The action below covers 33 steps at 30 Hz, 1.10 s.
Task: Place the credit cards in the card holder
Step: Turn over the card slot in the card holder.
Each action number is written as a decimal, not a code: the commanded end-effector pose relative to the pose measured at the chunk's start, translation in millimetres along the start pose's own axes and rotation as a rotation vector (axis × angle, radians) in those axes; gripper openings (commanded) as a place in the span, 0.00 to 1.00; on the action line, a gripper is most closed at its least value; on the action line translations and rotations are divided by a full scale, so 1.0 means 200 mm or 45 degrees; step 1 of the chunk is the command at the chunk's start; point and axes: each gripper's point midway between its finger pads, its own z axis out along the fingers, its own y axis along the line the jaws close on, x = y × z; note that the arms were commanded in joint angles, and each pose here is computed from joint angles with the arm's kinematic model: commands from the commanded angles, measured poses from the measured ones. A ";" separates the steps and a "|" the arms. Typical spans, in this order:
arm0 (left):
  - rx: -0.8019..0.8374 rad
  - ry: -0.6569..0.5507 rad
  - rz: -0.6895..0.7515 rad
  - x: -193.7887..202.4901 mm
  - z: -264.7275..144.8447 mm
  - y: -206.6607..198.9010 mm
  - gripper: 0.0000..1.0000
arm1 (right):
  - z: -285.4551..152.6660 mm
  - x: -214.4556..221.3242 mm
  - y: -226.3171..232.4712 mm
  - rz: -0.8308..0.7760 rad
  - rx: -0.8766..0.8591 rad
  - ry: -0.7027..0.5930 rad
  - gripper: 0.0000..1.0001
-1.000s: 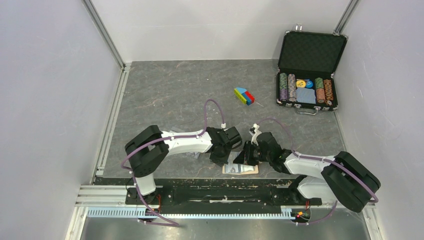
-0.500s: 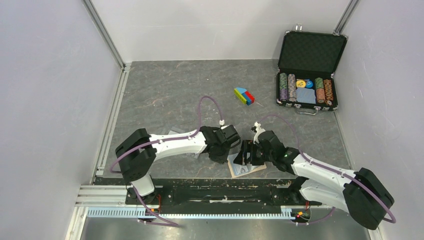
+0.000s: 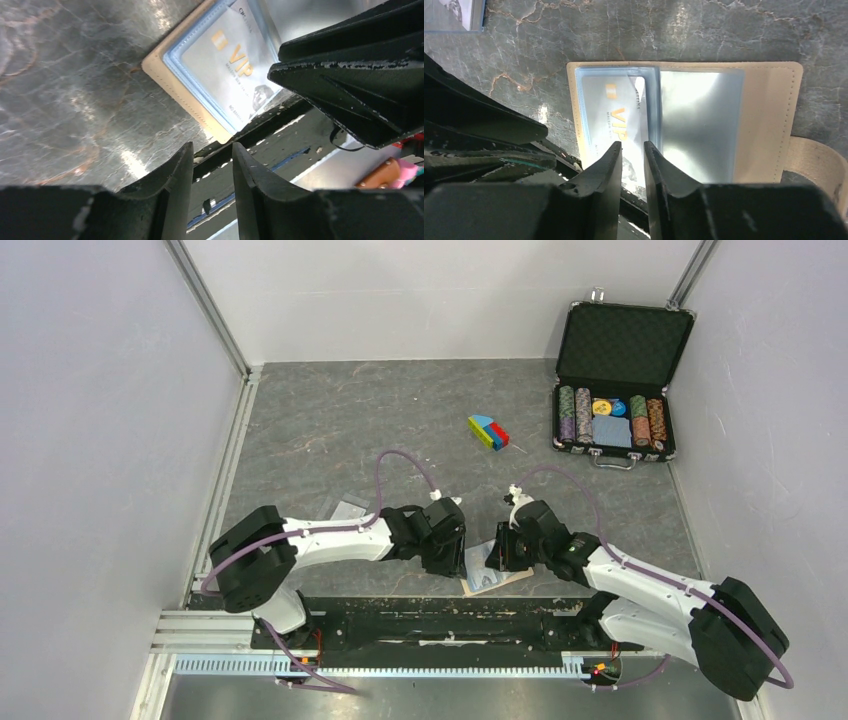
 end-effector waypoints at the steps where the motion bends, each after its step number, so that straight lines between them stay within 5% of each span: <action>1: 0.254 -0.043 -0.137 -0.05 0.03 -0.19 0.41 | -0.01 -0.05 -0.02 -0.028 0.029 -0.049 0.19; 7: 0.296 -0.051 -0.192 -0.06 0.10 -0.20 0.39 | 0.01 0.01 -0.11 -0.025 0.108 -0.025 0.00; 26: 0.115 -0.069 -0.256 -0.06 0.22 -0.05 0.44 | 0.06 0.11 -0.17 -0.001 0.140 0.074 0.00; 33: 0.230 -0.178 -0.306 -0.16 0.20 -0.14 0.44 | 0.06 0.11 -0.15 -0.001 0.113 0.083 0.00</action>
